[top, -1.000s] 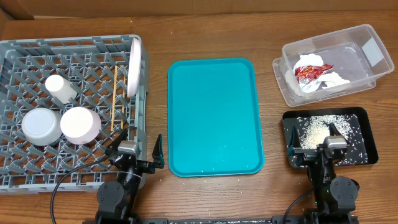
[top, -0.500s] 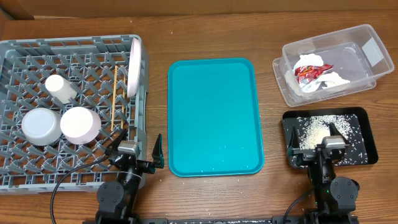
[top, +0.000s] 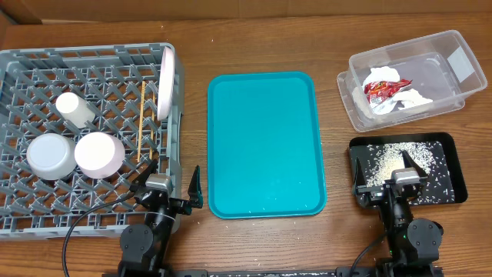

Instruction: Sort waste into correct bins and load items into the dishwasher

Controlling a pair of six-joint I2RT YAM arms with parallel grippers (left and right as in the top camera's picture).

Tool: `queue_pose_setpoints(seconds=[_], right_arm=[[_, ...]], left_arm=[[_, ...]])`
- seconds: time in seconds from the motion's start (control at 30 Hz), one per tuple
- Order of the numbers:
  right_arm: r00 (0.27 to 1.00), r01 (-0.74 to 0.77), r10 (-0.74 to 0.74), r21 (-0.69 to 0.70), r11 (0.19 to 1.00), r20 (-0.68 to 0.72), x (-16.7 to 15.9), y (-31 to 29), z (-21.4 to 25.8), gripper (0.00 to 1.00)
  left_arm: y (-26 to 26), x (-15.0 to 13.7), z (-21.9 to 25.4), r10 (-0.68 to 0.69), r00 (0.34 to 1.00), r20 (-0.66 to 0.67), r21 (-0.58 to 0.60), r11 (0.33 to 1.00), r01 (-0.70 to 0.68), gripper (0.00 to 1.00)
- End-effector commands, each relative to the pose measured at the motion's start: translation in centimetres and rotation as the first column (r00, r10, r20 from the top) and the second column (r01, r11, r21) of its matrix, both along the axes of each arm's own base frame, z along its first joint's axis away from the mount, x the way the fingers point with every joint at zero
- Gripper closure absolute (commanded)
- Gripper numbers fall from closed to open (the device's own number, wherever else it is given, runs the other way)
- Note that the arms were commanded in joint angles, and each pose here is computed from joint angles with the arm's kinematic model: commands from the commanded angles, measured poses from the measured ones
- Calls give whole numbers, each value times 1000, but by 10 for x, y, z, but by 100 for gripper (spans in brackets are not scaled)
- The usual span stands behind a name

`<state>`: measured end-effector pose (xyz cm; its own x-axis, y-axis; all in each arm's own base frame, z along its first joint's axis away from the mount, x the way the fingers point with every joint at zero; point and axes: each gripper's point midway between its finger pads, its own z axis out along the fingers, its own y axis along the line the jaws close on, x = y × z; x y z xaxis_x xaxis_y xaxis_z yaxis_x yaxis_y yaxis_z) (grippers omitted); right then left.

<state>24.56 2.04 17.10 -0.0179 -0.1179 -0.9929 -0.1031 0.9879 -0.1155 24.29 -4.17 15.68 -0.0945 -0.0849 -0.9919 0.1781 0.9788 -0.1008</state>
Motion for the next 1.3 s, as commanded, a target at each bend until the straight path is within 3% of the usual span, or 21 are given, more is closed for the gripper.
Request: queue_pose_setpoints(seconds=[0.0,0.23,0.37,1.27], right_arm=[[1000,-15,15,8,1000,7,0,3,-1,0],[1000,-26,26,14,1000,8,-1,5,-1,0],[1000,-22,22,94,995,0,-1,5,0,0],[1000,-23,23,94,995,-1,0,5,-1,0]], left_arm=[[3,0,0,12,1000,7,15,1000,-12,0],[3,0,0,12,1000,7,15,1000,-12,0],[3,0,0,12,1000,7,15,1000,-12,0],[3,0,0,12,1000,7,15,1000,-12,0]])
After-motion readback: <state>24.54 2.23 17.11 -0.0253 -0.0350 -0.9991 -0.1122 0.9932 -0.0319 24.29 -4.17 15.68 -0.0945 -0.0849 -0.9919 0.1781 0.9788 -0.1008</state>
